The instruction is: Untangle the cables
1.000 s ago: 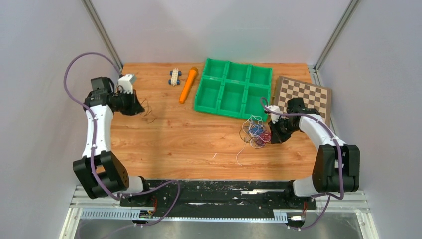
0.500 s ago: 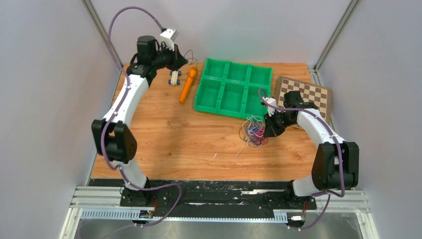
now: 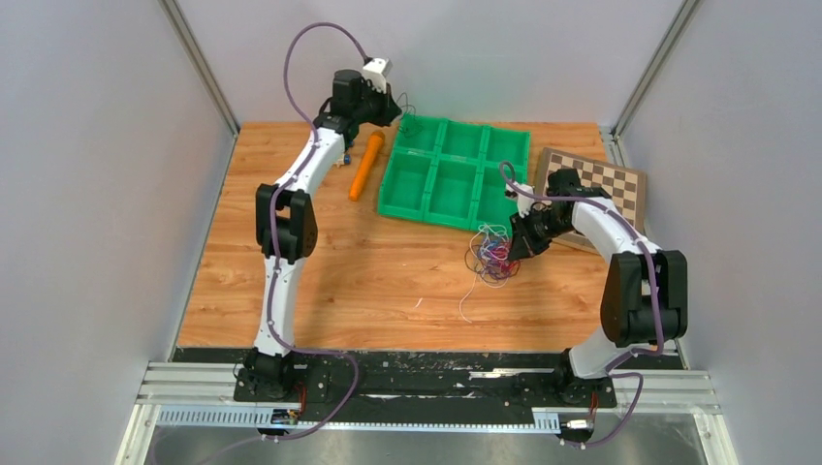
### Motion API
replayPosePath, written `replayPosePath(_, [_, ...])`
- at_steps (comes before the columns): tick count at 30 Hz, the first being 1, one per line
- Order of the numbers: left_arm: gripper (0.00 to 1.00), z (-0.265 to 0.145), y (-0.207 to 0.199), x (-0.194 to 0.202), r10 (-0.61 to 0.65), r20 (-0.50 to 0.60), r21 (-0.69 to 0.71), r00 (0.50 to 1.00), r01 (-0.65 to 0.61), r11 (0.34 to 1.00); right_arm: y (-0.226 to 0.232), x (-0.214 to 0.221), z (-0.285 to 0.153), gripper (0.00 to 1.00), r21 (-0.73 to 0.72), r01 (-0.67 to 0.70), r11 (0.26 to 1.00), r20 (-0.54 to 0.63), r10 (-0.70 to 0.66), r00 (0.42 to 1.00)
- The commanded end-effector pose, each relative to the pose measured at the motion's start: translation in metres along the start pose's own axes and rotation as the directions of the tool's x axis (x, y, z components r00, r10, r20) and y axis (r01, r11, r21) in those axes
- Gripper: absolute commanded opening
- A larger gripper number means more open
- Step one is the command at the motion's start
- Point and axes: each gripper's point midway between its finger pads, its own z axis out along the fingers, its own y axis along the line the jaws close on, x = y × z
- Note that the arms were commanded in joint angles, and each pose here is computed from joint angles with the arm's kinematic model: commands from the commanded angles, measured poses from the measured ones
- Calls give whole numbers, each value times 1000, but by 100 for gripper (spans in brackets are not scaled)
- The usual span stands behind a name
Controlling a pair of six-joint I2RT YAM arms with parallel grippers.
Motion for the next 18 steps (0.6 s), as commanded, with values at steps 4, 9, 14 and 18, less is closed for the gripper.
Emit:
replayPosePath(4, [30,24,-20,17,112,-8,6,994,-112,994,7,-24,-3,0,-52,23,998,75,-19,997])
replayPosePath(9, [76,-19,-47,-13,133,-31,63,991,-131,989,14,-27,2,0,-91,44,995,85,-36,996])
replayPosePath(14, [95,-139,-100,-6,253,-156,304,955,-197,932,41,-43,8,0,-137,171,976,128,-154,980])
replayPosePath(18, [98,-233,-153,74,170,-272,507,947,-9,862,80,-50,20,0,-180,312,933,170,-283,944])
